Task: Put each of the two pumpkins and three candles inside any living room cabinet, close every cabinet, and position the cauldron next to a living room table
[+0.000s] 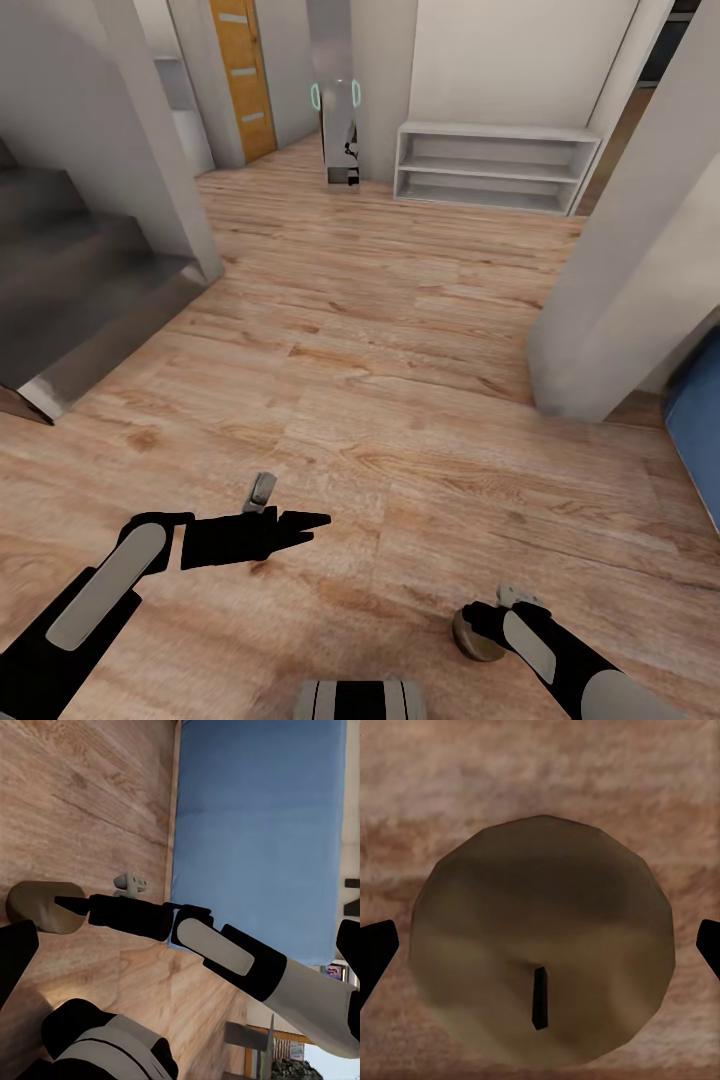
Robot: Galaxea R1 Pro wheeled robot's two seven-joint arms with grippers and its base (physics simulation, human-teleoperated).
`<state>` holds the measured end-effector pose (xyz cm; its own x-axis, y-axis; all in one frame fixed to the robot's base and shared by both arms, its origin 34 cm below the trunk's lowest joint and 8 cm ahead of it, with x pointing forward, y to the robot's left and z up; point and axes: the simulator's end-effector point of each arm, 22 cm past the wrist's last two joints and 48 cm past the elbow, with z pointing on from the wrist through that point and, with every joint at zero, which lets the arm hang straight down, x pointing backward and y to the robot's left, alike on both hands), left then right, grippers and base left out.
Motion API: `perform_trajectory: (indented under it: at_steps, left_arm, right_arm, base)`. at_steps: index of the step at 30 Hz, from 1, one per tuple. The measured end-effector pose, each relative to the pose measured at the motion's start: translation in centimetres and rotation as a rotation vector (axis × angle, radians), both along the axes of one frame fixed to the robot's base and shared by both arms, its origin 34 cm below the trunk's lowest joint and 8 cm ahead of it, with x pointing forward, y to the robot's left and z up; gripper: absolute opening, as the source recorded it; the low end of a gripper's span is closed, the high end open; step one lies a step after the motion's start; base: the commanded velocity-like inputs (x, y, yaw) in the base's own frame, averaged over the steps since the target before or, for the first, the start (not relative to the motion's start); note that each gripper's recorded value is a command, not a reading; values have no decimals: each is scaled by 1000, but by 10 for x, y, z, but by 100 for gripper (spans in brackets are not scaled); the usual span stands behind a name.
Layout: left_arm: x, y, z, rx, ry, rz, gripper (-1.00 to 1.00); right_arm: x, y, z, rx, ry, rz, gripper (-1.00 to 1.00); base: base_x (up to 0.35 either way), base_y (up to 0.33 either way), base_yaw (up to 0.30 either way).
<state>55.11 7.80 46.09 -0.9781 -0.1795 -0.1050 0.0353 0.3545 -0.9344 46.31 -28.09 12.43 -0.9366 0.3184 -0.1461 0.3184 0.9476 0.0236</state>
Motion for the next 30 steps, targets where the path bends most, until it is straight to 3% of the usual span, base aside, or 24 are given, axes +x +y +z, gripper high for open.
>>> perform_trajectory:
  at_steps: [19, 23, 30]
  left_arm:
    - [0, 0, -1, 1, 1, 0, 100]
    - [-1, 0, -9, 1, 17, 0, 100]
    - [-1, 0, -9, 0, 17, 0, 100]
  right_arm:
    - [1, 5, 0, 25, -8, 2, 100]
    - [-19, -3, -12, 8, 39, -4, 100]
    - [-24, -5, -14, 1, 51, -5, 100]
  base:
    - [0, 0, 0]
    - [0, 0, 0]
    - [0, 0, 0]
